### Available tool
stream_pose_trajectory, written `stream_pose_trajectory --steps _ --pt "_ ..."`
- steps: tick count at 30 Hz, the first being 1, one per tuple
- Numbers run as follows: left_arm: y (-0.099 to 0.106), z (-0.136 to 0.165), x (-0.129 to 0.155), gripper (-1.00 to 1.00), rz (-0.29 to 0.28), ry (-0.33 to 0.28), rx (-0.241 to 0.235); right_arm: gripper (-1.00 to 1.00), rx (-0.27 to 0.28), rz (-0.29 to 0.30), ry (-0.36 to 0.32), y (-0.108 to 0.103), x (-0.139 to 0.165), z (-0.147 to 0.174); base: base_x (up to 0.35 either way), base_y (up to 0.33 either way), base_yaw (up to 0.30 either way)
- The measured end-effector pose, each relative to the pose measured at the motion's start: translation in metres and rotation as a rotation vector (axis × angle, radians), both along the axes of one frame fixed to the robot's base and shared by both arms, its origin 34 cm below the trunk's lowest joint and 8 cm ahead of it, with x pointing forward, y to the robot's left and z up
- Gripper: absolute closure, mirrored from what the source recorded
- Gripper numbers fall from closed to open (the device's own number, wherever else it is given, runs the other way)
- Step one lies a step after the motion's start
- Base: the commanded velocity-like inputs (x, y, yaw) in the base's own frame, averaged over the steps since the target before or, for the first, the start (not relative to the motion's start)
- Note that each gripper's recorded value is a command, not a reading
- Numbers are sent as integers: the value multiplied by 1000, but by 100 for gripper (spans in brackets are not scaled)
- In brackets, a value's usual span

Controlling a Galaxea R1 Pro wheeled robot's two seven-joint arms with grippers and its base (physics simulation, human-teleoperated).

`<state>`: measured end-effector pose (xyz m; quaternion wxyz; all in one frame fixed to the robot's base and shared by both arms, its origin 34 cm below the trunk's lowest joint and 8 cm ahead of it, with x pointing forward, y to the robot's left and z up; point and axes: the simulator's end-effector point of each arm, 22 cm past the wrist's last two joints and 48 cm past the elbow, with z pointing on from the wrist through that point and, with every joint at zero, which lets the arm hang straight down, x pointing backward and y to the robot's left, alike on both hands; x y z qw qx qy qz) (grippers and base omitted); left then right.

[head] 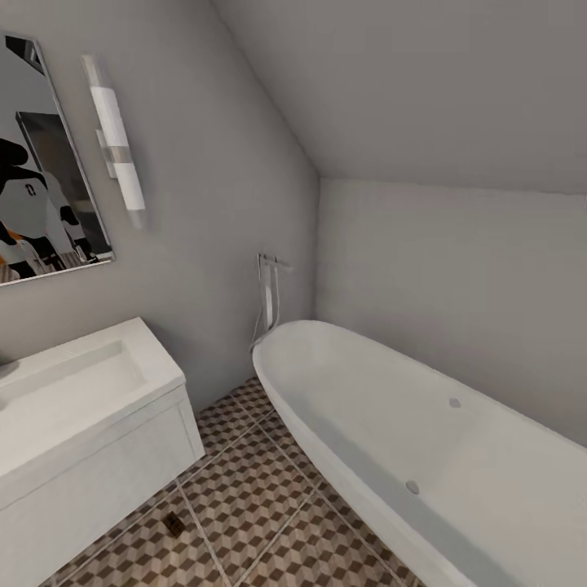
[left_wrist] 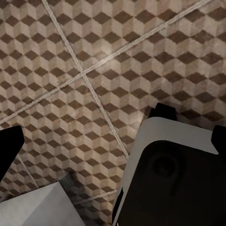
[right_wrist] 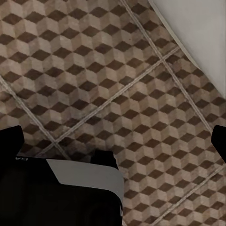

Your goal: Take the four mousetraps from the cabinet in the bathroom and place them on the bathroom floor. Make sure all four end up on the same floor surface, and ensure that at least two of them are either under or directly next to the same bathroom sink.

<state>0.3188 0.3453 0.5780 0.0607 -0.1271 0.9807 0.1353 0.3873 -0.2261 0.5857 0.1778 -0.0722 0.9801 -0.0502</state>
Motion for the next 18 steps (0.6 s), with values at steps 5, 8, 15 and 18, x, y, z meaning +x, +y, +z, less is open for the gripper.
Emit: stream_pose_trajectory --steps 5,8,15,18 --pt "0 0 0 -100 0 0 0 -100 0 0 0 0 0 0 0 0 -1" --pt "0 0 0 -100 0 -1 0 -100 2 0 0 2 0 0 0 0 0" --pt "0 1 1 -100 0 -4 0 -100 4 0 -3 2 1 1 0 0 -224" --pt "0 1 2 -100 0 -6 0 -100 4 1 -5 2 2 1 0 0 -279"
